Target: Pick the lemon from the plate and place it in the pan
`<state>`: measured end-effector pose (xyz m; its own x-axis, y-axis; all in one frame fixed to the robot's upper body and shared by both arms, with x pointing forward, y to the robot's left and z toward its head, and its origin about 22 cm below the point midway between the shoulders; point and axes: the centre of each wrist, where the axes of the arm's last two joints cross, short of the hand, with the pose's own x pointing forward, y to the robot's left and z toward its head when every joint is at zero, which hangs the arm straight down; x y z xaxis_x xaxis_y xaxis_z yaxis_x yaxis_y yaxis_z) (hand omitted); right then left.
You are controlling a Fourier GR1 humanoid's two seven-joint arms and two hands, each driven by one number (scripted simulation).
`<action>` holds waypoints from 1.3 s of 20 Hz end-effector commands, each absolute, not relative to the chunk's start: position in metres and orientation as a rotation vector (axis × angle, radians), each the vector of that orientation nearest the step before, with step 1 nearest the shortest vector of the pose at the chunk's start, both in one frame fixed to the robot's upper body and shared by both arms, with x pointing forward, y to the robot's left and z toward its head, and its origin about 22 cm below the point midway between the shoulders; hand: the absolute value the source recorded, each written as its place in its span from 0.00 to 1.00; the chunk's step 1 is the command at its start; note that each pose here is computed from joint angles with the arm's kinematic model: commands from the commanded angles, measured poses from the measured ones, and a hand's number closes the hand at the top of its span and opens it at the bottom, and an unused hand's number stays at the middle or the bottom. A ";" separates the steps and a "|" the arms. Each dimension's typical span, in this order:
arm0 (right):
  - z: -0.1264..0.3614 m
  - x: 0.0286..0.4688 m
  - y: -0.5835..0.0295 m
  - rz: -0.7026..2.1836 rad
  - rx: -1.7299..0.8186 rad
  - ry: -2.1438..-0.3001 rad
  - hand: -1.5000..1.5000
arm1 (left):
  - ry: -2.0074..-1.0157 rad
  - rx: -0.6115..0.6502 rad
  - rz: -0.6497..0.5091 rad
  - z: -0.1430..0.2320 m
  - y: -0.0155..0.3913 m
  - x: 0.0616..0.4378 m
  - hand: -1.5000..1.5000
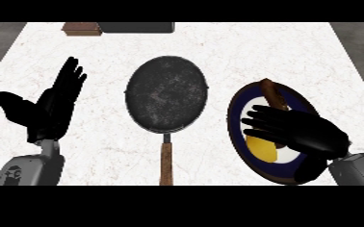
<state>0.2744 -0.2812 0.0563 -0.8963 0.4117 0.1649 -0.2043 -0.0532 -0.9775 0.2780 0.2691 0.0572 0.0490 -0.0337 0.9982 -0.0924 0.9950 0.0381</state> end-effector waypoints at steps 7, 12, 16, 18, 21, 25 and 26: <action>0.046 0.298 -0.260 1.977 -0.118 -1.839 0.00 | -1.524 0.089 0.047 0.062 0.259 0.281 0.50; 0.031 0.287 -0.250 1.989 -0.117 -1.800 0.00 | -1.517 0.108 0.054 0.057 0.262 0.282 0.50; 0.017 0.286 -0.230 2.044 -0.066 -1.865 1.00 | -1.521 0.103 0.049 0.053 0.264 0.284 0.50; 0.002 0.276 -0.235 2.039 -0.043 -1.906 1.00 | -1.528 0.103 0.042 0.053 0.278 0.270 0.50; 0.021 0.283 -0.216 2.017 -0.032 -1.932 1.00 | -1.526 0.104 0.047 0.048 0.270 0.277 0.50; 0.013 0.293 -0.237 1.992 0.000 -1.948 1.00 | -1.536 0.103 0.061 0.069 0.280 0.286 0.50; 0.006 0.288 -0.237 2.001 0.002 -1.924 1.00 | -1.503 0.092 0.052 0.058 0.268 0.279 0.50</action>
<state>0.2885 -0.2280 0.0093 -0.9270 0.3051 0.2182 -0.2294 -0.0009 -0.9733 0.2805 0.2732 0.0580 0.0513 -0.0314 0.9982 -0.0954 0.9948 0.0362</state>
